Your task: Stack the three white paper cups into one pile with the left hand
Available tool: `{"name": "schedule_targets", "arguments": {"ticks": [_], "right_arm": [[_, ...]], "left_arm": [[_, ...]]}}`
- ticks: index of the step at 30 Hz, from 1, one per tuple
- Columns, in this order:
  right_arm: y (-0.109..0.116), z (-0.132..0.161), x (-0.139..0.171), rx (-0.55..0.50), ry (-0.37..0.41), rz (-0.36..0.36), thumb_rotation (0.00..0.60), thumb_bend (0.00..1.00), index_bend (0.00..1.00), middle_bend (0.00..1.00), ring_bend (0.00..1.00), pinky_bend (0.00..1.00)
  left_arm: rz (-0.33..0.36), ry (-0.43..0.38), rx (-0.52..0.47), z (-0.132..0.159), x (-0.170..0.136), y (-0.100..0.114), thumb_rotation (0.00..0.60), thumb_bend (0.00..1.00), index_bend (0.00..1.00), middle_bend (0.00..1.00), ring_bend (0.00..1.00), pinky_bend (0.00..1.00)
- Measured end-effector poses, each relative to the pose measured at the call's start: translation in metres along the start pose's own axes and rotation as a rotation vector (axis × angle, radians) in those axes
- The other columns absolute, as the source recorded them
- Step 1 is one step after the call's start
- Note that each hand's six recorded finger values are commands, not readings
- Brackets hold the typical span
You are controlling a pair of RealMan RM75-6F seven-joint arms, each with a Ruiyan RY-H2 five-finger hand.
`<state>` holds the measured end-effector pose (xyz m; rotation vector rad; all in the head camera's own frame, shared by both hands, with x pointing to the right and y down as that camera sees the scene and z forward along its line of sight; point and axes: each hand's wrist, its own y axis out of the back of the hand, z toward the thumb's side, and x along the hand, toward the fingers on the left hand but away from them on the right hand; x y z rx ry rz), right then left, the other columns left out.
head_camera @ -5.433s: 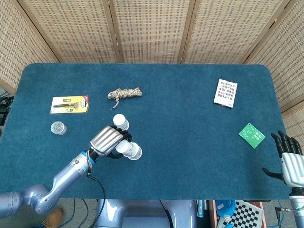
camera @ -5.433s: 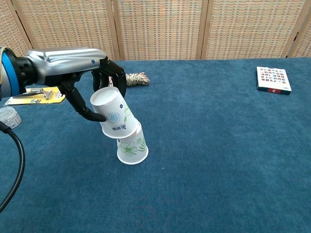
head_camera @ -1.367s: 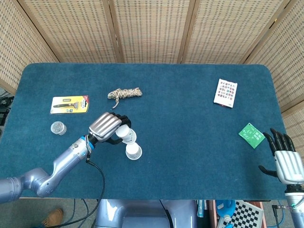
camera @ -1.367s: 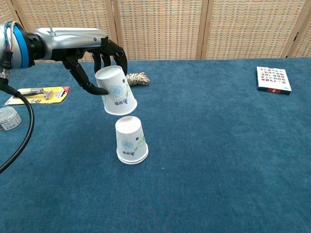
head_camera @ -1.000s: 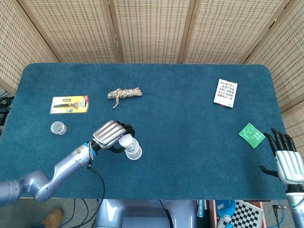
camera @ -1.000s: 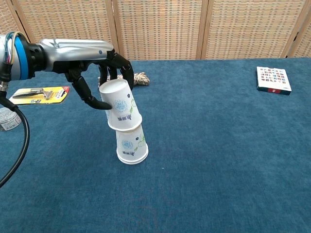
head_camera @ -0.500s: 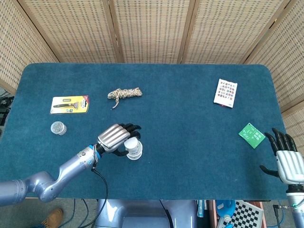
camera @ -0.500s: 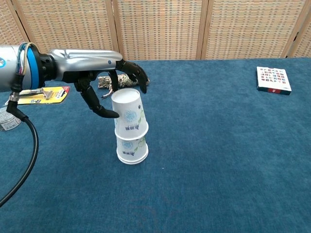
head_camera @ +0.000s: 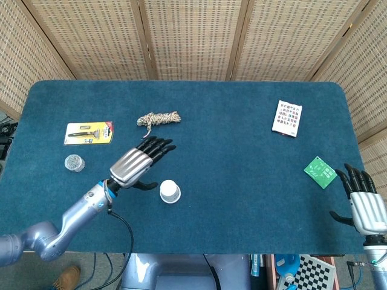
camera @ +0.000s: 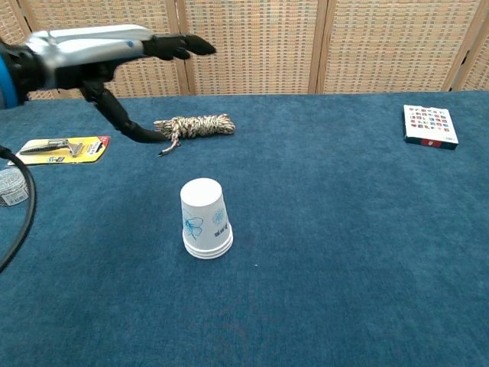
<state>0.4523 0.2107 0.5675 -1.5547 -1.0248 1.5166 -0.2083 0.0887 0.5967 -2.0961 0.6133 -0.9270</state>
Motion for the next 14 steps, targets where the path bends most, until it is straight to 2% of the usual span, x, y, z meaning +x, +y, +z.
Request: {"name": "schedule_targets", "arguments": {"ticks": [3,6,7,11,14], "right_arm": [[-0.001,0.001,0.000,0.002,0.003,0.003,0.600,0.00,0.13,0.00,0.00,0.00],[-0.003,0.002,0.000,0.002,0.005,0.009,0.600,0.00,0.13,0.00,0.00,0.00],[-0.003,0.002,0.000,0.003,0.006,0.011,0.600,0.00,0.13,0.00,0.00,0.00],[-0.005,0.007,0.002,0.005,0.023,0.015,0.600,0.00,0.13,0.00,0.00,0.00],[-0.006,0.012,0.003,0.007,0.037,0.016,0.600,0.00,0.13,0.00,0.00,0.00]], "left_arm": [[0.075,0.106,0.007,-0.029,-0.030,0.012,0.600,0.24,0.00,0.00,0.00,0.00],[0.159,0.259,0.042,-0.064,-0.069,0.020,0.600,0.24,0.00,0.00,0.00,0.00],[0.191,0.335,0.055,-0.078,-0.088,0.022,0.600,0.24,0.00,0.00,0.00,0.00],[0.260,0.588,0.053,-0.119,-0.162,0.015,0.600,0.23,0.00,0.00,0.00,0.00],[0.280,0.704,0.020,-0.136,-0.208,0.005,0.600,0.23,0.00,0.00,0.00,0.00]]}}
